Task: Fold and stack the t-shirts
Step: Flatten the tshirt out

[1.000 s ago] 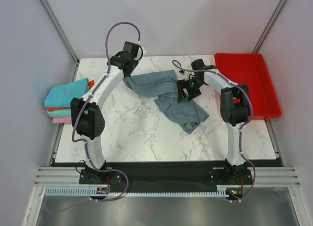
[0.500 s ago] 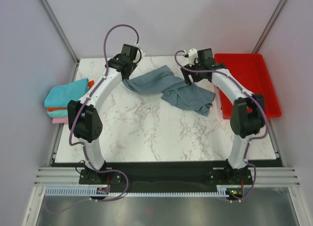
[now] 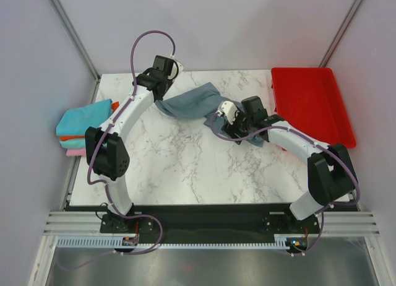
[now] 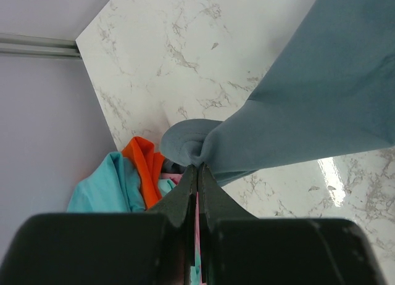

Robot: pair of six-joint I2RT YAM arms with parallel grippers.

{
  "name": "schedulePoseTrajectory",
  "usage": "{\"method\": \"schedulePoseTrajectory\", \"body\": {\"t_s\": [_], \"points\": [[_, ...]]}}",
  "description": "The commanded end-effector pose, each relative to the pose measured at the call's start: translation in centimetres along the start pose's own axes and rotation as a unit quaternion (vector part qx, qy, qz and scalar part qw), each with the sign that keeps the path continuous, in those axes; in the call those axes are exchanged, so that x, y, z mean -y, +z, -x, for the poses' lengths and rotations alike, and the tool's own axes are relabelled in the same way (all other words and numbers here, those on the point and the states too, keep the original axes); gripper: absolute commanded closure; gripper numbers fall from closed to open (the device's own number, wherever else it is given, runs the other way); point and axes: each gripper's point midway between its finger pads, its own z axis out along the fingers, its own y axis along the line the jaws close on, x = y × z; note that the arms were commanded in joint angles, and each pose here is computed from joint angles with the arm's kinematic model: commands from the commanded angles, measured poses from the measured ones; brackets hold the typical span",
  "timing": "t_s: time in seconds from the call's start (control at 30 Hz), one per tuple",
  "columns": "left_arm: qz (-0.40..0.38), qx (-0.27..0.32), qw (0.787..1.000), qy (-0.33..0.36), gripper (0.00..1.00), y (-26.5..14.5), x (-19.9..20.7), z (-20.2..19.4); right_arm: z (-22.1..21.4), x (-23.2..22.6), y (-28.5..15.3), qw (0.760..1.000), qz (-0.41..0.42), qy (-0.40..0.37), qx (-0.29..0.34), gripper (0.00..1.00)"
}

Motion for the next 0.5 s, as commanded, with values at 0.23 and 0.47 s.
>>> {"method": "schedulePoseTrajectory", "body": {"t_s": [0.23,0.47], "points": [[0.005,0.018,1.000,-0.023,0.98,-1.7,-1.2,0.4,2.6,-0.6,3.6,0.996,-0.006,-0.066,0.057,0.31],[0.005,0.014,1.000,-0.024,0.98,-1.4,-1.2,0.2,3.4,-1.9,5.8,0.996,0.010,-0.062,0.057,0.32]]}}
